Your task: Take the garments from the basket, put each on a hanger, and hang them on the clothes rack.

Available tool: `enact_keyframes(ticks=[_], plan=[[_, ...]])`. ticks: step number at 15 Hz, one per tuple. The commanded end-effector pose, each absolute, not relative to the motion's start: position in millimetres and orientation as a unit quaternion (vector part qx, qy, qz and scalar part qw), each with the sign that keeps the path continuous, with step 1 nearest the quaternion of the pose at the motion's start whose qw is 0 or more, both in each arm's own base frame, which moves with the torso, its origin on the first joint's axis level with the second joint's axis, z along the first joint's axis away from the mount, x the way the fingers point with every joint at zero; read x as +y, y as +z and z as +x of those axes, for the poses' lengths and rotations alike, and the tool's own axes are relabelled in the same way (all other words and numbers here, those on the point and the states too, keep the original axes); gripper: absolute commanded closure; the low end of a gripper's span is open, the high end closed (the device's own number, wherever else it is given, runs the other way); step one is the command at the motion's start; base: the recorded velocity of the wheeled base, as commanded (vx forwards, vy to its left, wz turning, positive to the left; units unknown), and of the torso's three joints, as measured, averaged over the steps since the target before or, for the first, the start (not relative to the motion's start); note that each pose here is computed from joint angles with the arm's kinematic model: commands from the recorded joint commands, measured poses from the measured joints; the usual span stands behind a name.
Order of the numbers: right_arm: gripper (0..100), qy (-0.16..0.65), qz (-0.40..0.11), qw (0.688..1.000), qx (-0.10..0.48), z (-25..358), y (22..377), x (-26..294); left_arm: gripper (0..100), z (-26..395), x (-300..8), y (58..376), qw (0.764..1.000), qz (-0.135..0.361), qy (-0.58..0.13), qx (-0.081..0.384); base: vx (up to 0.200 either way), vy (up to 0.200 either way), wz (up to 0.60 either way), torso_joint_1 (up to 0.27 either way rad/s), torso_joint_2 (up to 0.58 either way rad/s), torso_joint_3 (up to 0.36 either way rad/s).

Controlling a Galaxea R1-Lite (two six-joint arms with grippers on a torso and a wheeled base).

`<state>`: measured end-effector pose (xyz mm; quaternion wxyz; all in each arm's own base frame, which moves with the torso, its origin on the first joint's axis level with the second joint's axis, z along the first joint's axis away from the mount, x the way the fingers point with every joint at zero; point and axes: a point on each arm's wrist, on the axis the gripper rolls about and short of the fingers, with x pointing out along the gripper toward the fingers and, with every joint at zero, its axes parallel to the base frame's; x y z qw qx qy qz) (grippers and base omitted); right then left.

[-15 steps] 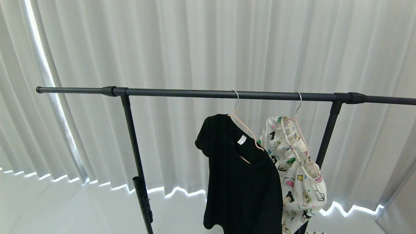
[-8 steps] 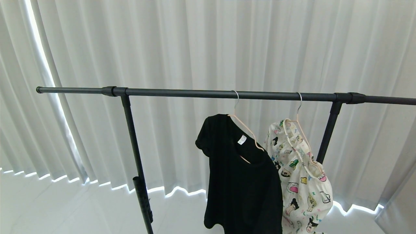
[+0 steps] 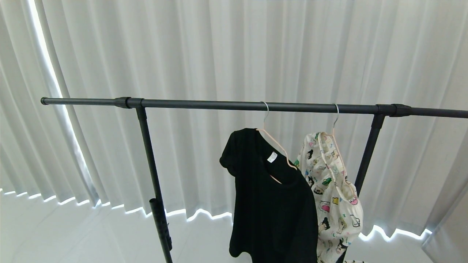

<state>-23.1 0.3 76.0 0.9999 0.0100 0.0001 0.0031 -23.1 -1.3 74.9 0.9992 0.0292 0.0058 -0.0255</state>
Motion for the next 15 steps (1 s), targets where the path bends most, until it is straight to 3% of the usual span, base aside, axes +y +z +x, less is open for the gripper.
enact_keyframes(ticks=[1,15], plan=[[0,0.003,0.01,1.0,0.0,-23.1,76.3,0.3,0,-23.2,-1.3,75.0,0.999,0.029,-0.025,0.005,0.0,0.0,0.0,0.0,0.0,0.0],[0,0.003,-0.007,1.0,0.0,-23.1,76.3,0.3,0,-23.2,-1.3,75.0,0.999,0.029,-0.025,0.005,0.0,0.0,0.0,0.0,0.0,0.0]])
